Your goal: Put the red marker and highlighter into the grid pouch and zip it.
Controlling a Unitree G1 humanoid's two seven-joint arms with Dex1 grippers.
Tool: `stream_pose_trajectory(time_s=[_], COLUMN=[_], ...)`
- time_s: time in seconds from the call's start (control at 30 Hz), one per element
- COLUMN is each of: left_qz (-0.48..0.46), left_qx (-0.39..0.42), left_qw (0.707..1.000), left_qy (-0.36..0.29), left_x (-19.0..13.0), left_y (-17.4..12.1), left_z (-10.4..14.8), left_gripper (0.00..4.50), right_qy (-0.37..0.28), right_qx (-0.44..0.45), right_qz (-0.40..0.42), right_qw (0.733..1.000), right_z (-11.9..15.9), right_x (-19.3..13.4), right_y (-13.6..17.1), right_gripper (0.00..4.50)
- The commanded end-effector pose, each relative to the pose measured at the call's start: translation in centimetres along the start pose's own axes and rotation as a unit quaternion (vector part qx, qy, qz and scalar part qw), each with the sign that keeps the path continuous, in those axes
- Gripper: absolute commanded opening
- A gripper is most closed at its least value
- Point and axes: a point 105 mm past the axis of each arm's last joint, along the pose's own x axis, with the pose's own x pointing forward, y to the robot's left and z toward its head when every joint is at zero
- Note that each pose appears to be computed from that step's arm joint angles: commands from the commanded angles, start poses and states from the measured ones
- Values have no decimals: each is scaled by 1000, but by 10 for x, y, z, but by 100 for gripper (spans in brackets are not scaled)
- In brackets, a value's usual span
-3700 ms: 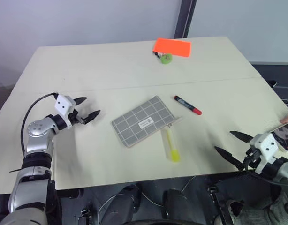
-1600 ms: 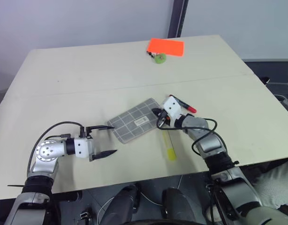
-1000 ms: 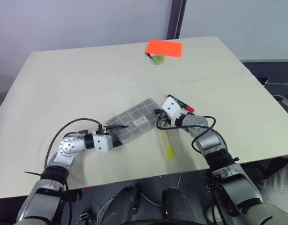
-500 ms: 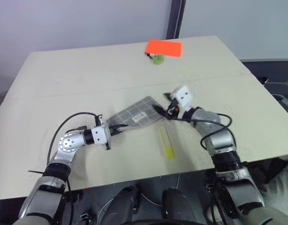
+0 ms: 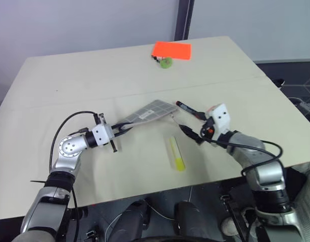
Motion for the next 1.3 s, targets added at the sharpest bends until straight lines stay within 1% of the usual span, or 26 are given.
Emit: stream_pose_trajectory(time_s=[0.03,0.13,0.27,0.3,0.37,0.47,0.5,0.53,0.57,0.6,0.77,0.87,0.97,1.1,1.3], left_qz=[12,10,13,13,13,14,15,15,14,13,5,2,5,10,7], left_qx=[30,33,34,34,35,34,34,34,34,34,35,37,38,37,38], left_qw=[999,999,999,999,999,999,999,999,999,999,999,999,999,999,999], left_qy=[-18,-18,-18,-18,-17,-17,-16,-16,-15,-14,-7,-4,-1,5,10], left_x=[0,0,0,0,-1,-1,-2,-2,-2,-2,-3,-3,-3,-5,-9], left_y=[12,13,14,14,13,12,11,10,9,8,2,0,0,0,-4], left_z=[13,13,14,14,14,13,13,13,12,12,8,6,5,2,0], left_gripper=[0,0,0,0,0,0,0,0,0,0,0,0,0,0,0], right_qy=[-20,-28,-27,-28,-28,-20,-20,-24,-29,-33,-40,-37,-42,-63,-76], right_qx=[-4,12,23,23,24,17,14,11,9,-3,-44,-90,-127,-146,-176], right_qz=[-9,-20,-16,-13,-6,5,9,10,12,21,81,127,189,240,292], right_qw=[1000,999,999,999,999,1000,1000,1000,999,999,995,987,973,958,937], right_z=[11,14,13,13,13,9,9,12,16,21,31,30,32,39,41], right_x=[10,20,33,36,41,48,49,50,50,50,59,64,65,63,59], right_y=[3,-1,0,1,5,14,16,17,18,21,47,64,89,113,131], right_gripper=[443,443,443,419,354,203,140,95,36,6,6,6,6,6,6])
